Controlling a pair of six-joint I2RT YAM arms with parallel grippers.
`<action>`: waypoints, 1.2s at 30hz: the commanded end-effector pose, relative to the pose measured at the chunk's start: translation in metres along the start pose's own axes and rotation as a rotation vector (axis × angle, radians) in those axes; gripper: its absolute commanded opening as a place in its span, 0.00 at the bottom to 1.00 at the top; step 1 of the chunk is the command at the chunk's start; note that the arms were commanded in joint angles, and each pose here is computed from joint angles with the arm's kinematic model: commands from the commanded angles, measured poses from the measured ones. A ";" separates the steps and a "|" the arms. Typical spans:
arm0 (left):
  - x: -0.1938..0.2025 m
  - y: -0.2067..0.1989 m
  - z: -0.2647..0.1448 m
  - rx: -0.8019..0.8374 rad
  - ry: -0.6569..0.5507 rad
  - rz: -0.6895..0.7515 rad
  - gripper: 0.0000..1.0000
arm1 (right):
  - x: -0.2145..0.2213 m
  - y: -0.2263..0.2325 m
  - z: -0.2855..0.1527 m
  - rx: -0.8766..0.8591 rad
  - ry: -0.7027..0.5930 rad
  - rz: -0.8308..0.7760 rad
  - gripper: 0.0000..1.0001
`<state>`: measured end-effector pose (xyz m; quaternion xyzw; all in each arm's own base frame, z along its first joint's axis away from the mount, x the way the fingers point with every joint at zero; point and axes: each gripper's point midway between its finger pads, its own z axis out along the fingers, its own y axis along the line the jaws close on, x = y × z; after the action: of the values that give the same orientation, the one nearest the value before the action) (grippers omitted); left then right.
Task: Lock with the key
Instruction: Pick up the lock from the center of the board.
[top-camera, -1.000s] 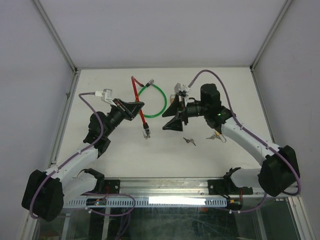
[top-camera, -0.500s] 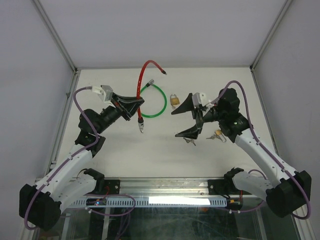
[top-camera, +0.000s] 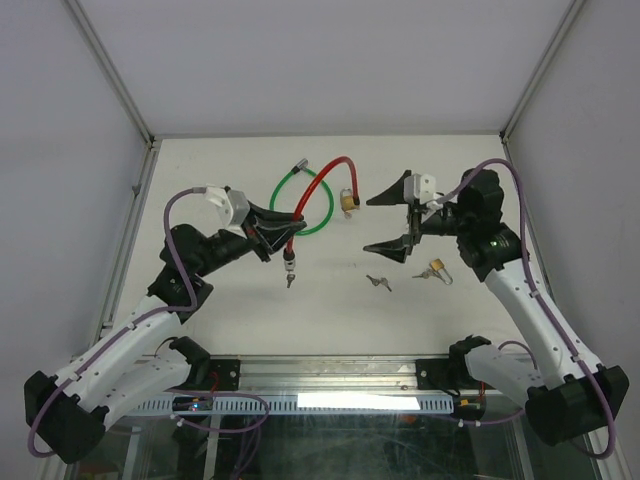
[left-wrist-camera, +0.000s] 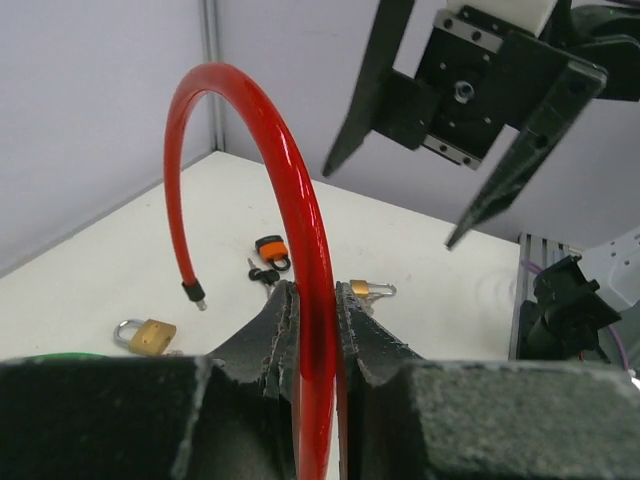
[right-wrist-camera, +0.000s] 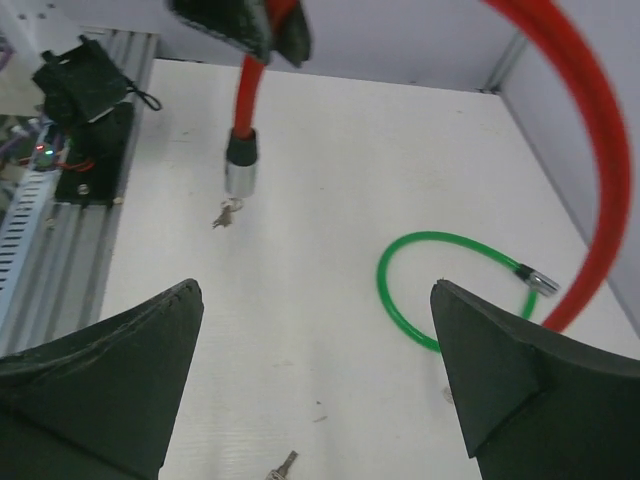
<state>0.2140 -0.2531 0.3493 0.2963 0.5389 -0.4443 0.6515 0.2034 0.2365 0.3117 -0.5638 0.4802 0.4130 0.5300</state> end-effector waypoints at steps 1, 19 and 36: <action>-0.050 -0.013 0.004 0.016 -0.119 0.201 0.00 | -0.001 -0.057 -0.016 0.309 0.014 0.036 1.00; -0.057 -0.042 -0.005 0.085 -0.143 0.264 0.00 | 0.030 -0.097 -0.029 0.505 0.009 0.042 0.98; -0.060 -0.051 -0.011 0.087 -0.161 0.267 0.00 | 0.042 -0.115 -0.040 0.561 0.040 0.075 0.97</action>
<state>0.1681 -0.2644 0.3571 0.3812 0.4828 -0.4135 0.6713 0.3169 0.1955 0.2694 -0.3817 0.6346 0.2926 0.6049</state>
